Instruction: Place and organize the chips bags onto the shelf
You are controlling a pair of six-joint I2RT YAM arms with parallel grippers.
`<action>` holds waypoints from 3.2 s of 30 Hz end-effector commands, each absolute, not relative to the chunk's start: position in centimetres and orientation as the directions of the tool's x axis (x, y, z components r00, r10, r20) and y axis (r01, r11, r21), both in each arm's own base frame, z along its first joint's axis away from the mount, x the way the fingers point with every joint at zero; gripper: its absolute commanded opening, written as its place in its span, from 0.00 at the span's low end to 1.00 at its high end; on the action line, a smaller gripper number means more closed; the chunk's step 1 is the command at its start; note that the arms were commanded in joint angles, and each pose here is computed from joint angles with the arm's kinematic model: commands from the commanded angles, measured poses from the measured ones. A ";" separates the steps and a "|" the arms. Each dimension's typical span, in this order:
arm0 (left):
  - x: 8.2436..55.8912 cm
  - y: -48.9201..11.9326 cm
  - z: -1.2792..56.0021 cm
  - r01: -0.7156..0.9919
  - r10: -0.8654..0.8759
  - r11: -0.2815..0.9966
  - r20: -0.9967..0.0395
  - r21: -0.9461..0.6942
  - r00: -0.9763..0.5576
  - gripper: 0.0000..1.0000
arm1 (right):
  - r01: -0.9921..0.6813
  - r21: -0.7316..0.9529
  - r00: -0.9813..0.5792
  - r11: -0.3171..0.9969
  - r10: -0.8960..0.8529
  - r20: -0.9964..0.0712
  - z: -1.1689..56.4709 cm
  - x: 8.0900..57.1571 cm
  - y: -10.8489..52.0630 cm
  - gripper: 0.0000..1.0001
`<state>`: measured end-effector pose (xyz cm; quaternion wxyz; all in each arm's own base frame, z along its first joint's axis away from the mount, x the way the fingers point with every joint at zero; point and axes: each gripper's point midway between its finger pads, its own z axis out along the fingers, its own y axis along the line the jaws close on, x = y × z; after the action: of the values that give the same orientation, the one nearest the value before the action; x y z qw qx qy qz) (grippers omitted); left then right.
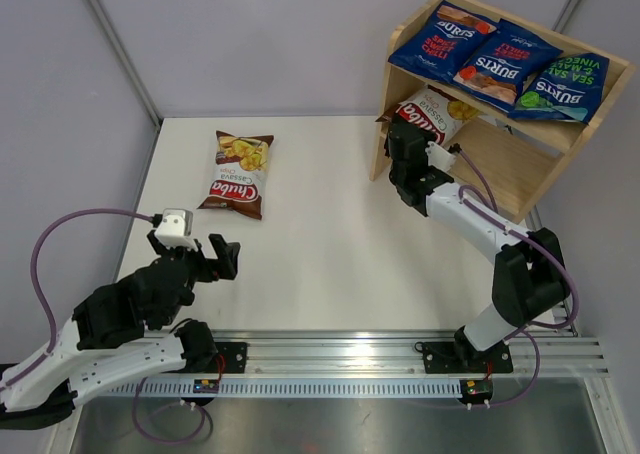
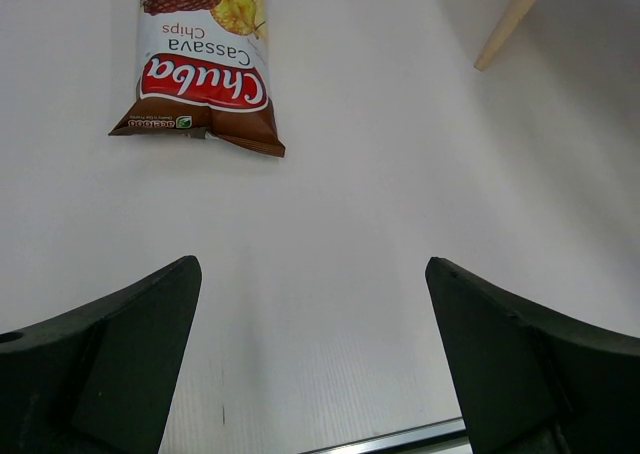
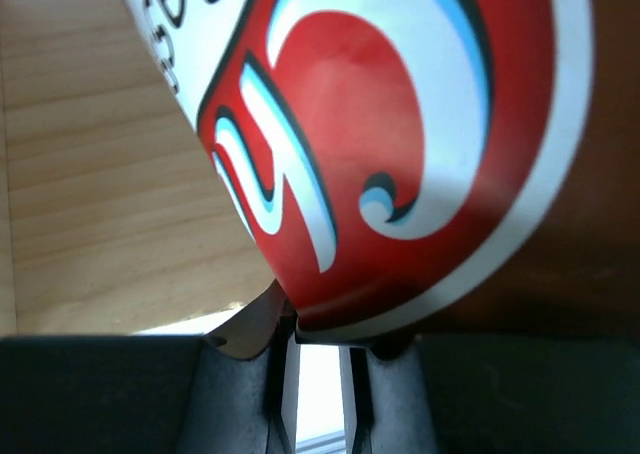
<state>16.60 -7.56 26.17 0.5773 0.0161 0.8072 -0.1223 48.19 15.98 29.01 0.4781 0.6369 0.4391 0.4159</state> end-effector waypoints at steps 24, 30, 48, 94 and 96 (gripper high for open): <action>16.5 -6.9 27.2 0.159 -0.182 0.959 -0.938 -0.236 -0.296 0.99 | 0.179 0.978 -0.007 0.104 0.995 -0.104 34.9 45.9 19.1 0.69; 16.7 -5.9 27.1 0.087 -0.212 0.965 -0.934 -0.247 -0.288 0.99 | 0.166 0.978 -0.045 0.125 0.992 -0.119 34.7 43.9 18.7 0.91; 21.2 -9.9 25.3 0.037 -0.174 0.977 -0.886 -0.210 -0.430 0.99 | -0.299 0.740 -0.475 0.602 0.579 -0.663 37.7 34.0 23.4 0.98; 49.8 0.3 6.9 0.004 -0.350 0.719 -0.368 -0.695 -0.862 0.98 | -0.884 0.448 -0.429 0.134 0.147 -0.891 33.9 5.1 19.7 0.99; 49.9 0.1 6.4 -0.014 -0.369 0.710 -0.354 -0.704 -0.859 0.91 | -0.886 0.444 -0.425 0.132 0.151 -0.893 34.1 4.9 19.6 0.99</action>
<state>48.99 0.94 5.31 0.2237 -0.1266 0.9025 -0.3456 6.06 19.95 32.15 0.4222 -0.2741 0.6389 0.5818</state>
